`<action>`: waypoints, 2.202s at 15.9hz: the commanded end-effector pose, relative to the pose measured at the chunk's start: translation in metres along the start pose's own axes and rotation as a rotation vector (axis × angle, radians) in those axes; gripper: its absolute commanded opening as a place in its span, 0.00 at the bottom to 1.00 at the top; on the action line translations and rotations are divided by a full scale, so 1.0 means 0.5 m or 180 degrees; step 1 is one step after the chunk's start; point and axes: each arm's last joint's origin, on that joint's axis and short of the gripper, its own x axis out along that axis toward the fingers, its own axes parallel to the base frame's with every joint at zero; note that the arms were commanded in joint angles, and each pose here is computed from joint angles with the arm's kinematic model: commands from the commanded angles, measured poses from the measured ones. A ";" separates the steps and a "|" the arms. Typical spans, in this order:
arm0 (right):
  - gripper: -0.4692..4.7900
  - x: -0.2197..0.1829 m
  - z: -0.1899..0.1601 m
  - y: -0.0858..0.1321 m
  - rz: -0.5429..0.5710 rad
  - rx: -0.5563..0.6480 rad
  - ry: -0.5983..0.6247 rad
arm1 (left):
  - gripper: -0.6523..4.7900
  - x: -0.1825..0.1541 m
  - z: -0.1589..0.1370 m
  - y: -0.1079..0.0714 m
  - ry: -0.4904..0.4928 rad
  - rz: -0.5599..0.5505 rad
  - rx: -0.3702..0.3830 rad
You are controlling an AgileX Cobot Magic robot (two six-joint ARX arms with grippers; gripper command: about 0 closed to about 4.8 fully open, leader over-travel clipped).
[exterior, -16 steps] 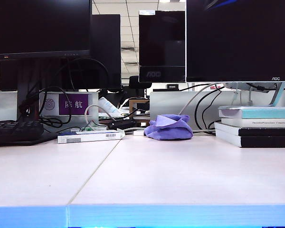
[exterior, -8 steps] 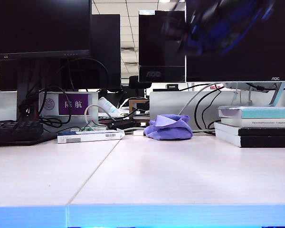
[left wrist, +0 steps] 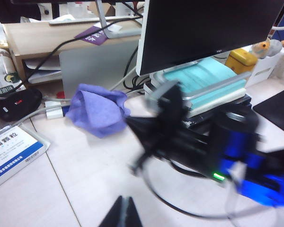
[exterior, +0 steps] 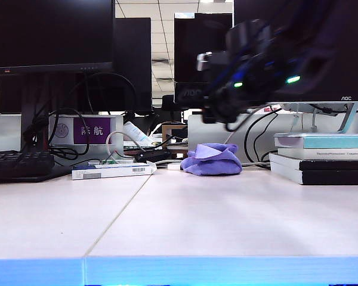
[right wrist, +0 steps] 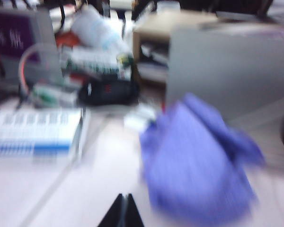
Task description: Wipe the table from front to back using the rag.
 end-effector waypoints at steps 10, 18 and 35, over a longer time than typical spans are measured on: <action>0.44 0.254 -0.087 -0.076 -0.0213 -0.0197 0.0213 | 0.11 -0.003 0.014 -0.003 -0.0179 -0.0086 0.0025; 0.30 0.340 -0.125 -0.118 -0.0317 -0.0223 0.0693 | 0.11 -0.003 0.014 -0.004 -0.0171 -0.0111 0.0023; 0.08 0.302 -0.119 -0.082 0.0058 -0.0213 0.1795 | 0.11 -0.003 0.011 -0.003 -0.0119 -0.0108 0.0015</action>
